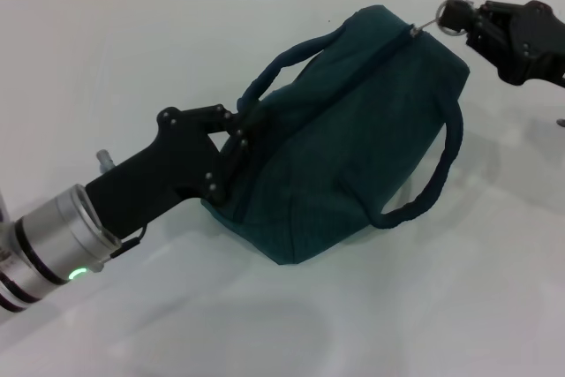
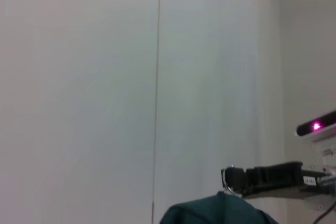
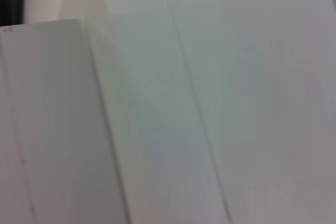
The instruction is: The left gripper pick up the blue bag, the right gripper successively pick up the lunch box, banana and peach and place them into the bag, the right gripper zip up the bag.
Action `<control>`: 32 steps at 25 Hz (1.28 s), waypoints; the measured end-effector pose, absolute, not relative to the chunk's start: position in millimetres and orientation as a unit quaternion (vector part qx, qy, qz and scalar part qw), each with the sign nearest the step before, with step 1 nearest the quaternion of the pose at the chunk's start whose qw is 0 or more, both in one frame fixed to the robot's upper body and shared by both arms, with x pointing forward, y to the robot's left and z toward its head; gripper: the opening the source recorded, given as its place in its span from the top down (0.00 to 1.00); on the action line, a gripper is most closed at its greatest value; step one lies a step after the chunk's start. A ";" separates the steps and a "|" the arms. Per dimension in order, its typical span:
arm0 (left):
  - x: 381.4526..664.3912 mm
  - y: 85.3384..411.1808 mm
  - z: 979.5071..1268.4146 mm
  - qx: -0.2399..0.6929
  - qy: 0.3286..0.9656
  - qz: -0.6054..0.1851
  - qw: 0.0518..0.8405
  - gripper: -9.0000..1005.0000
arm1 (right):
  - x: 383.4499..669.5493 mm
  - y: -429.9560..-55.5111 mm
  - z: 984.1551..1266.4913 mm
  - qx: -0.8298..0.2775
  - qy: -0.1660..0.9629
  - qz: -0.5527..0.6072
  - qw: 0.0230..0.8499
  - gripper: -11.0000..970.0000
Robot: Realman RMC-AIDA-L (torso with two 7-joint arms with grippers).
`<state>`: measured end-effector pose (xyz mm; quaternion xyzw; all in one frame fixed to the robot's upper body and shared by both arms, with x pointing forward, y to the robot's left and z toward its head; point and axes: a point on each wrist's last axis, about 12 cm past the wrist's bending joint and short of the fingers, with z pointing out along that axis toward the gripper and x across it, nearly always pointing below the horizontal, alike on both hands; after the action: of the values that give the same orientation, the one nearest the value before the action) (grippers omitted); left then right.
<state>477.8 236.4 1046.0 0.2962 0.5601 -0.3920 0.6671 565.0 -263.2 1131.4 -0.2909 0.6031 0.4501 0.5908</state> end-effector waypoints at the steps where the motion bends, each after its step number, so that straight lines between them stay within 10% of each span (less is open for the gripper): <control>1: 478.0 236.8 1046.1 0.295 0.560 -0.391 0.668 0.93 | 565.8 -265.1 1130.2 -0.286 0.608 0.443 0.594 0.97; 32: 487.6 258.2 1054.8 0.245 0.564 -0.369 0.697 0.93 | 559.8 -288.1 1084.6 -0.230 0.688 0.331 0.603 0.97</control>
<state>487.6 258.2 1054.8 0.2453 0.5645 -0.3685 0.6967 559.8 -288.1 1084.6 -0.2302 0.6880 0.3311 0.6033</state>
